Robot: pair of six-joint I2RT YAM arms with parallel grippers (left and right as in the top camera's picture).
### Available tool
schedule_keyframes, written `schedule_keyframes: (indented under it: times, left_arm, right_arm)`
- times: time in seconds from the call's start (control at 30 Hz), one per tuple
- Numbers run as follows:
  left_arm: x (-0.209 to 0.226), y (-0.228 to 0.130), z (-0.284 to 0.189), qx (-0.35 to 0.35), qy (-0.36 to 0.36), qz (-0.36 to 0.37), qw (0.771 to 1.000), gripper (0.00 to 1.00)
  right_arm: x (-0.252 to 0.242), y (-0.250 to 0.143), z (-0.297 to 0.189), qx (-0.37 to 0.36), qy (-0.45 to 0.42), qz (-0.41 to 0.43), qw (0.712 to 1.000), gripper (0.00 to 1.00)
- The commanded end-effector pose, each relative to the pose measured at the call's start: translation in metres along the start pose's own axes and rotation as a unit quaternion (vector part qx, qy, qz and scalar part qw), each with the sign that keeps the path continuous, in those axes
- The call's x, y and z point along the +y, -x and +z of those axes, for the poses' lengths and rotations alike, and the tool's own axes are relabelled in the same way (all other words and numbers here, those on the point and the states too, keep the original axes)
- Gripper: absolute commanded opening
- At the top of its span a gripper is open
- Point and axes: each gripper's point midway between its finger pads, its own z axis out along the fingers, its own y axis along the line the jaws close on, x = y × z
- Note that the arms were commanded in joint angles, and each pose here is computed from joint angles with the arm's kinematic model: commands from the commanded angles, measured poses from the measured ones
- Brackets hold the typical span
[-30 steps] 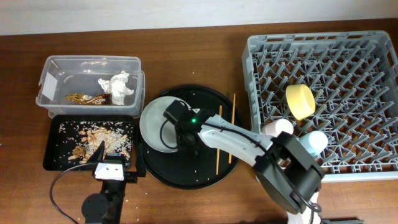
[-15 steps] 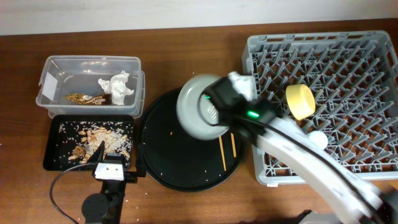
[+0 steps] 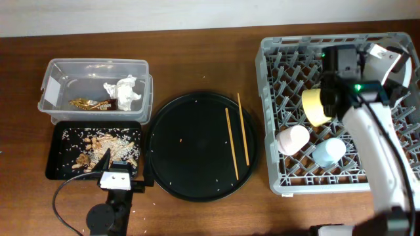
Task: Sort waste into correct bins and load items into the dishwasher rack
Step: 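Stand the white plate upright in the dish rack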
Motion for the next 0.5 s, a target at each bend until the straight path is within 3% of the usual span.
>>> schedule_keyframes:
  times: [0.0, 0.13, 0.17, 0.2, 0.3, 0.33, 0.4, 0.47]
  left_arm:
    - [-0.002, -0.001, 0.0, 0.0, -0.004, -0.003, 1.0, 0.99]
    - [-0.002, -0.001, 0.0, 0.0, -0.004, -0.003, 1.0, 0.99]
    - [-0.002, -0.001, 0.0, 0.0, -0.004, -0.003, 1.0, 0.99]
    - [-0.002, -0.001, 0.0, 0.0, -0.004, -0.003, 1.0, 0.99]
    - [-0.002, -0.001, 0.0, 0.0, -0.004, -0.003, 1.0, 0.99]
    - [-0.002, -0.001, 0.0, 0.0, -0.004, -0.003, 1.0, 0.99]
    - [-0.002, -0.001, 0.0, 0.0, -0.004, -0.003, 1.0, 0.99]
    - [-0.002, -0.001, 0.0, 0.0, -0.004, -0.003, 1.0, 0.99]
  right_arm:
    - [0.042, -0.014, 0.014, 0.023, 0.016, -0.067, 0.997, 0.04]
    - [0.099, -0.034, 0.006, 0.022, 0.044, -0.154, 0.987, 0.05]
    - [0.104, -0.032, -0.002, 0.012, 0.052, -0.155, 0.987, 0.51]
    - [0.106, -0.027, -0.012, 0.001, 0.061, -0.15, 0.987, 0.71]
    - [0.114, -0.008, -0.067, -0.023, 0.161, -0.135, 0.977, 0.71]
    - [0.12, -0.008, -0.115, -0.02, 0.27, -0.141, 0.952, 0.71]
    - [0.13, -0.023, -0.169, -0.004, 0.389, -0.165, 0.906, 0.69]
    - [0.142, -0.089, -0.264, 0.077, 0.565, -0.234, 0.788, 0.61]
